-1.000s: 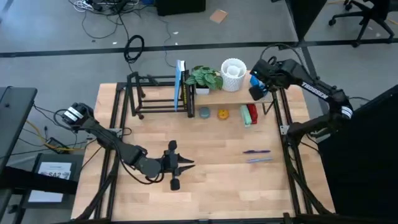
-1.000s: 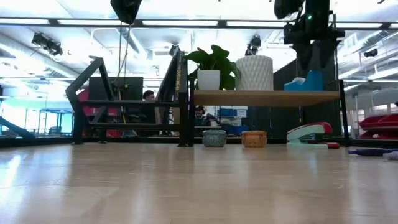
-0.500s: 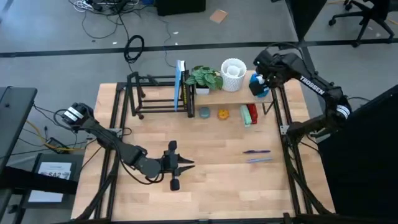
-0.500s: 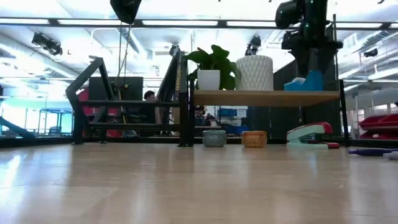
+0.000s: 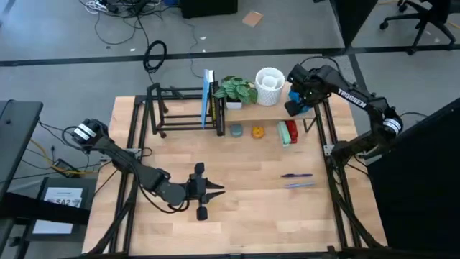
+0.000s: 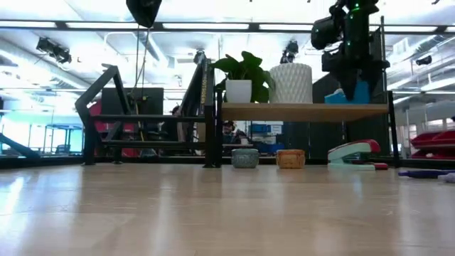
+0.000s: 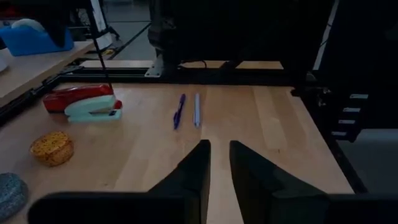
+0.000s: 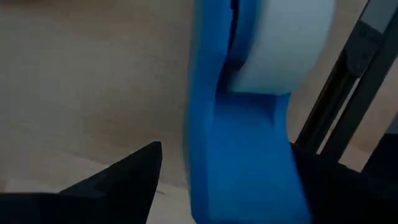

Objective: Stock shelves
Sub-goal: Remove the blue tape dispenser from the shelf

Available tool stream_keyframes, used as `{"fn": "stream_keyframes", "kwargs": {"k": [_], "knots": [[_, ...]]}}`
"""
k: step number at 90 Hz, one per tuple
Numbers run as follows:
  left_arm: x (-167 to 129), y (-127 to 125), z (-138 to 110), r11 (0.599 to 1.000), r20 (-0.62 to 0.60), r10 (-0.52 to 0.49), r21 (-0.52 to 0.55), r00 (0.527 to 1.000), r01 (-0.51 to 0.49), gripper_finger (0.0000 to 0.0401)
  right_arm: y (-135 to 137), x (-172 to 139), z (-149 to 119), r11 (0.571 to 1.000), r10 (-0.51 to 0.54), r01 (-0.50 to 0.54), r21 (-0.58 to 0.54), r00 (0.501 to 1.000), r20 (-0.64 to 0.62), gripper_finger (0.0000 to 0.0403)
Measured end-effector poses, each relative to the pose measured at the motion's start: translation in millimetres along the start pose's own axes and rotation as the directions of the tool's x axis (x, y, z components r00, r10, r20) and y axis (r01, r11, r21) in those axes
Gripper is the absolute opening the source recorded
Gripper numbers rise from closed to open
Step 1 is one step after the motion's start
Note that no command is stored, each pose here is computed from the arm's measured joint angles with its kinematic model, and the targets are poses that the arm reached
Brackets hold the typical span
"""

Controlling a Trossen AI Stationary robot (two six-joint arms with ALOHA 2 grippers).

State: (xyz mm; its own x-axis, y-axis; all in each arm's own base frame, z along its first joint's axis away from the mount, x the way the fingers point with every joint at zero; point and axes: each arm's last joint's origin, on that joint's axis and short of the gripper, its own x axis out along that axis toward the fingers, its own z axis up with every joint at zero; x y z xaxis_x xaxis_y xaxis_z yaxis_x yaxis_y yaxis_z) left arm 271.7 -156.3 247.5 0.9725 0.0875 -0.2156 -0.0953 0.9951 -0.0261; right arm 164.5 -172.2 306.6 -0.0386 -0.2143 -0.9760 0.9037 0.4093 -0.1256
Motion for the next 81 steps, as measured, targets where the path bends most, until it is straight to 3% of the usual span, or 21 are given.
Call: {"fn": "stream_keyframes", "kwargs": {"k": [19, 36, 46, 54, 64, 71, 81], "knots": [[0.0, 0.0, 0.0, 1.0, 0.0, 0.0, 0.0, 1.0, 0.0, 0.0041, -4.7, 0.0, 1.2, 1.0, -0.01, 0.01, 0.019, 1.0, 0.005, 0.0172], [0.0, 0.0, 0.0, 1.0, 0.0, 0.0, 0.0, 1.0, 0.0, 0.0041, -8.5, -7.8, -2.1, 0.999, -0.036, 0.036, 0.023, 0.999, 0.021, 0.0172], [0.0, 0.0, 0.0, 1.0, 0.0, 0.0, 0.0, 1.0, 0.0, 0.0041, -15.6, -33.2, -10.5, 0.999, -0.042, 0.041, 0.024, 0.998, 0.05, 0.0172], [0.0, 0.0, 0.2, 1.0, 0.002, 0.0, -0.001, 1.0, 0.0, 0.0041, -16.2, -54.3, -23.2, 0.998, -0.036, 0.038, -0.041, 0.998, 0.047, 0.0172], [0.0, -0.3, 1.5, 1.0, 0.013, -0.002, -0.006, 1.0, 0.002, 0.0041, -6.6, -79.3, -42.6, 0.981, 0.094, -0.074, -0.179, 0.99, 0.105, 0.0172], [0.0, -0.6, 3.1, 1.0, 0.027, -0.005, -0.015, 1.0, 0.005, 0.0041, 6.0, -90.1, -61.7, 0.936, 0.232, -0.203, -0.288, 0.97, 0.072, 0.0172], [0.0, -0.9, 4.8, 1.0, 0.043, -0.007, -0.027, 0.999, 0.008, 0.0041, 26.3, -98.2, -89.2, 0.871, 0.318, -0.274, -0.409, 0.947, 0.044, 0.0172]]}}
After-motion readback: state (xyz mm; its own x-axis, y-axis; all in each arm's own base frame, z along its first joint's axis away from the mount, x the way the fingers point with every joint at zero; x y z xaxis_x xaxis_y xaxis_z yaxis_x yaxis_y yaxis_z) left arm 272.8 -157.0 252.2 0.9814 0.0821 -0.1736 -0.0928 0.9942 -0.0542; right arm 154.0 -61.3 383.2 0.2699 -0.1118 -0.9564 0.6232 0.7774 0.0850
